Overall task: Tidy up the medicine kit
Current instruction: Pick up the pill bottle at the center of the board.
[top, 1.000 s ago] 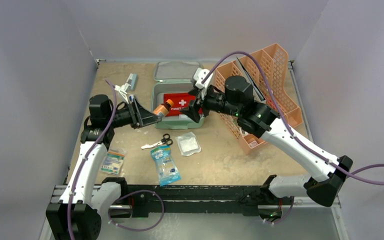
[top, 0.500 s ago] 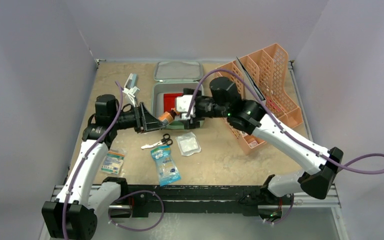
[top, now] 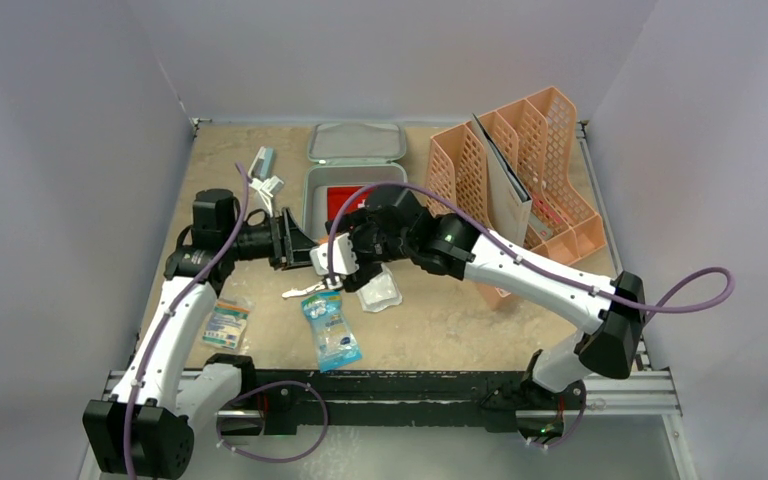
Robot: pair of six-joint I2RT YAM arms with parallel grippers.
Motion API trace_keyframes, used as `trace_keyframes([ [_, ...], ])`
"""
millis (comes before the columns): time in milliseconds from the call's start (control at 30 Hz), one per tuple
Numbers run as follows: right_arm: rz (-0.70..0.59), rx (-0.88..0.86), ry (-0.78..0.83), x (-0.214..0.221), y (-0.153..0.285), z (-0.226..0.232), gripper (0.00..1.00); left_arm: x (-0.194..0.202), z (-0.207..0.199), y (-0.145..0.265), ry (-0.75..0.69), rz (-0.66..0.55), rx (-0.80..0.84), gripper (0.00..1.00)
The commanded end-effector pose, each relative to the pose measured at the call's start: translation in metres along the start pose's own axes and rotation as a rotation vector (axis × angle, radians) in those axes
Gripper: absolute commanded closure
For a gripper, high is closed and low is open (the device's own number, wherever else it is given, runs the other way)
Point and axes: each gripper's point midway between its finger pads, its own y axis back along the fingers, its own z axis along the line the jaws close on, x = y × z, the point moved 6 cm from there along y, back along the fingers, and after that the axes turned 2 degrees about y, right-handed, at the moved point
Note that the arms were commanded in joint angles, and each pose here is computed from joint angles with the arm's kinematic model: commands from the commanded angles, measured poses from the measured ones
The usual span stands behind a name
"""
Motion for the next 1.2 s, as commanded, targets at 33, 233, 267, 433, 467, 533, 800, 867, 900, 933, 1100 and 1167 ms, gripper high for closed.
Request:
trace_keyframes([
  [33, 0.01, 0.076, 0.102, -0.013, 0.004, -0.02, 0.29, -0.003, -0.021, 0.007, -0.092, 0.022, 0.052, 0.83],
  [233, -0.006, 0.071, 0.119, -0.012, -0.002, -0.016, 0.37, -0.004, -0.02, 0.005, -0.08, 0.031, 0.058, 0.85],
  [267, -0.009, 0.073, 0.123, -0.012, -0.003, -0.016, 0.39, -0.004, -0.021, 0.005, -0.078, 0.036, 0.064, 0.85],
  [433, -0.013, 0.081, 0.131, -0.013, -0.002, -0.016, 0.56, -0.004, -0.024, 0.007, -0.089, 0.027, 0.066, 0.85],
  [467, -0.013, 0.083, 0.133, -0.013, -0.002, -0.016, 0.59, -0.004, -0.024, 0.007, -0.088, 0.026, 0.065, 0.85],
  [533, -0.01, 0.083, 0.123, -0.012, -0.004, -0.015, 0.63, -0.006, -0.026, 0.007, -0.087, 0.025, 0.068, 0.84],
  [800, 0.017, 0.057, 0.104, -0.005, -0.012, -0.01, 0.64, -0.006, -0.026, 0.007, -0.09, 0.032, 0.075, 0.84],
  [867, 0.021, 0.057, 0.101, -0.004, -0.012, -0.01, 0.55, -0.006, -0.026, 0.007, -0.093, 0.032, 0.076, 0.84],
  [900, 0.02, 0.06, 0.1, -0.005, -0.012, -0.011, 0.53, -0.006, -0.026, 0.007, -0.092, 0.033, 0.075, 0.84],
  [933, 0.02, 0.061, 0.1, -0.005, -0.012, -0.012, 0.53, -0.006, -0.026, 0.007, -0.092, 0.032, 0.074, 0.84],
  [1100, 0.018, 0.061, 0.1, -0.007, -0.011, -0.013, 0.49, -0.005, -0.027, 0.008, -0.091, 0.029, 0.074, 0.84],
  [1167, 0.019, 0.056, 0.102, -0.006, -0.012, -0.011, 0.45, -0.005, -0.028, 0.008, -0.092, 0.029, 0.074, 0.84],
])
